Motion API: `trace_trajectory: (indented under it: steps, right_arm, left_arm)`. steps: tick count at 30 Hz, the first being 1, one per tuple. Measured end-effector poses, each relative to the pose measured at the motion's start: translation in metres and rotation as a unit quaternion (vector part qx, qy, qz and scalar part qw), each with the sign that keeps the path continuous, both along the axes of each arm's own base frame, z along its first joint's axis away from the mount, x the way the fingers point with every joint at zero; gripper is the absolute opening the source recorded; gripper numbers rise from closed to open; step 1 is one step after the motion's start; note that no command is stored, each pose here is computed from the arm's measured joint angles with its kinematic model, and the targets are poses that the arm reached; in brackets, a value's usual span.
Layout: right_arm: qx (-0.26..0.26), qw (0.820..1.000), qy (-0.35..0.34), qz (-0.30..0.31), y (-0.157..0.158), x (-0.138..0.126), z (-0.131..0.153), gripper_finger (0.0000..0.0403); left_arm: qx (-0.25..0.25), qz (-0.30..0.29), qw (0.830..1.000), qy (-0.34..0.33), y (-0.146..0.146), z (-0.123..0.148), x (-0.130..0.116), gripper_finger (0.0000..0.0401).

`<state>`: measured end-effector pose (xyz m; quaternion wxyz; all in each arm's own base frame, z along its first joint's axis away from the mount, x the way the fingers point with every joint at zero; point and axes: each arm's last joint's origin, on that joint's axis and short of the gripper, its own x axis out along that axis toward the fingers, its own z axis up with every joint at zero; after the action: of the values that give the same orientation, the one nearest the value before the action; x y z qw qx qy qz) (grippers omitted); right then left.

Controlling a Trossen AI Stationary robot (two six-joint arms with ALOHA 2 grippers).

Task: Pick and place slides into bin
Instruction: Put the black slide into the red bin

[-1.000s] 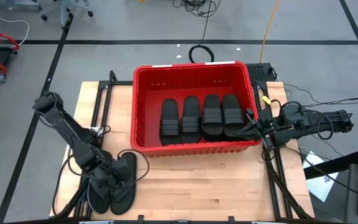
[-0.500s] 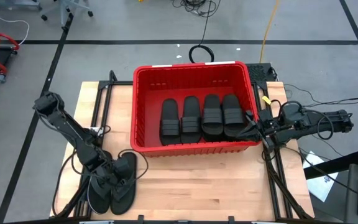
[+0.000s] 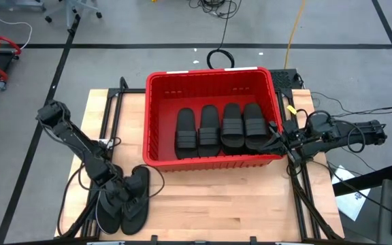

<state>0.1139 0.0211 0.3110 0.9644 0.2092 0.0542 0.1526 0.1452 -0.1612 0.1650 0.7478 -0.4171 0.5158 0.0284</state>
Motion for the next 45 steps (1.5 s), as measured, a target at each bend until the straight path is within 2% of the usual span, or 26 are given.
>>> trace_trajectory:
  steps: [3, 4, 9, 13, 18, 23, 29, 37, 42, 45]
  right_arm:
    - [0.0, 1.0, 0.0, -0.001, 0.0, 0.0, 0.0, 0.0]
    - [0.0, 1.0, 0.0, -0.002, 0.0, 0.0, 0.0, 0.0]
    - [-0.001, 1.0, -0.001, -0.015, -0.001, 0.0, 0.0, 0.0]
    - [-0.001, 1.0, -0.008, -0.016, -0.001, 0.0, 0.001, 0.0]
    - [0.0, 1.0, -0.007, -0.017, -0.001, 0.0, 0.001, 0.0]
    - [0.0, 1.0, -0.008, -0.03, -0.002, 0.001, 0.001, 0.0]
    - [0.002, 1.0, -0.006, -0.03, -0.002, 0.001, 0.001, 0.0]
    - [0.002, 0.999, -0.006, -0.04, -0.002, 0.001, 0.001, 0.0]
    - [0.003, 0.999, -0.006, -0.043, -0.002, 0.001, 0.001, 0.0]
    - [0.006, 0.999, -0.005, -0.043, -0.002, 0.001, 0.001, 0.0]
  left_arm:
    - [-0.009, -0.02, 0.999, -0.034, -0.002, 0.004, 0.005, 0.0025]
    - [-0.013, -0.026, 0.999, -0.045, -0.003, 0.005, 0.006, 0.0014]
    - [-0.04, -0.054, 0.995, -0.079, -0.007, 0.011, 0.011, 0.0006]
    - [-0.096, -0.074, 0.986, -0.112, -0.015, 0.021, 0.014, 0.0004]
    - [-0.168, -0.099, 0.959, -0.206, -0.029, 0.046, 0.018, 0.0003]
    - [-0.173, -0.118, 0.93, -0.301, -0.043, 0.084, 0.024, 0.0001]
    - [-0.123, -0.144, 0.907, -0.376, -0.043, 0.141, 0.04, 0.0001]
    - [0.039, -0.186, 0.914, -0.358, -0.004, 0.208, 0.041, 0.0]
    - [0.133, -0.19, 0.909, -0.345, 0.024, 0.224, 0.037, 0.0]
    - [0.17, -0.16, 0.912, -0.337, 0.046, 0.228, 0.041, 0.0]
